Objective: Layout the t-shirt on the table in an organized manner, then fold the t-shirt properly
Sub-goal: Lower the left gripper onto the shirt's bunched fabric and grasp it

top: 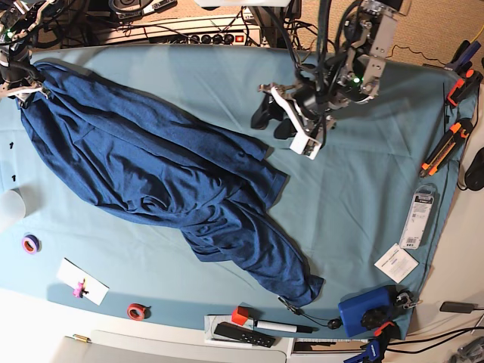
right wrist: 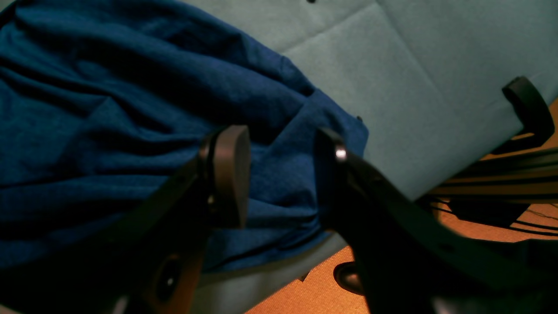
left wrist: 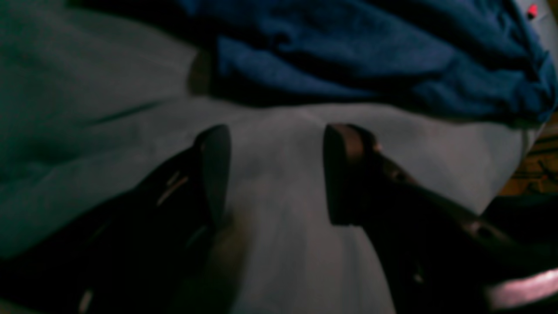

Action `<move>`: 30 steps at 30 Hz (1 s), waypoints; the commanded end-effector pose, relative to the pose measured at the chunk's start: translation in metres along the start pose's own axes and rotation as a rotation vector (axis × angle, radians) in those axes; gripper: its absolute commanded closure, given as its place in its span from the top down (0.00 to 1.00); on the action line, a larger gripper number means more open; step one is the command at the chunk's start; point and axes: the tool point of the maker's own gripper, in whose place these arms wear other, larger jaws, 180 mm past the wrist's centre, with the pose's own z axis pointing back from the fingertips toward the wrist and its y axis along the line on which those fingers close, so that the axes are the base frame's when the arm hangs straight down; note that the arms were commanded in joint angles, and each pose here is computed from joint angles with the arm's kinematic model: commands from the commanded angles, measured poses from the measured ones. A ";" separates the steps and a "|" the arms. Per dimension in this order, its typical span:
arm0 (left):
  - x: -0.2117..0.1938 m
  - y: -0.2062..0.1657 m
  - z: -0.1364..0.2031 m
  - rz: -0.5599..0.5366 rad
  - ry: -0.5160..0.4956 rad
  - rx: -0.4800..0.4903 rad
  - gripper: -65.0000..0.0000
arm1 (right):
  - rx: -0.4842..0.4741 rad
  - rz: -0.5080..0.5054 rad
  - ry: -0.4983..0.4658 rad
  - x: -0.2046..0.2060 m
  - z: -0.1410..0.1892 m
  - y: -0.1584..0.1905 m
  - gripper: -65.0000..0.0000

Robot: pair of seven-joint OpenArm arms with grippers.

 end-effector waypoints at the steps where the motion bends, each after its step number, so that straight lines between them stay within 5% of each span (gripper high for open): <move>1: 0.018 -0.001 -0.003 0.002 -0.053 -0.004 0.53 | -0.008 0.016 -0.047 0.015 0.004 -0.003 0.37; 14: 0.016 0.030 -0.049 0.037 0.030 0.057 0.51 | -0.008 0.016 -0.044 0.014 0.004 -0.003 0.37; 24: 0.010 0.028 -0.050 0.039 0.063 0.051 0.35 | -0.008 0.016 -0.048 0.015 0.004 -0.003 0.37; 30: 0.010 0.028 -0.050 0.039 0.063 0.050 0.13 | -0.008 0.015 -0.048 0.015 0.004 -0.003 0.37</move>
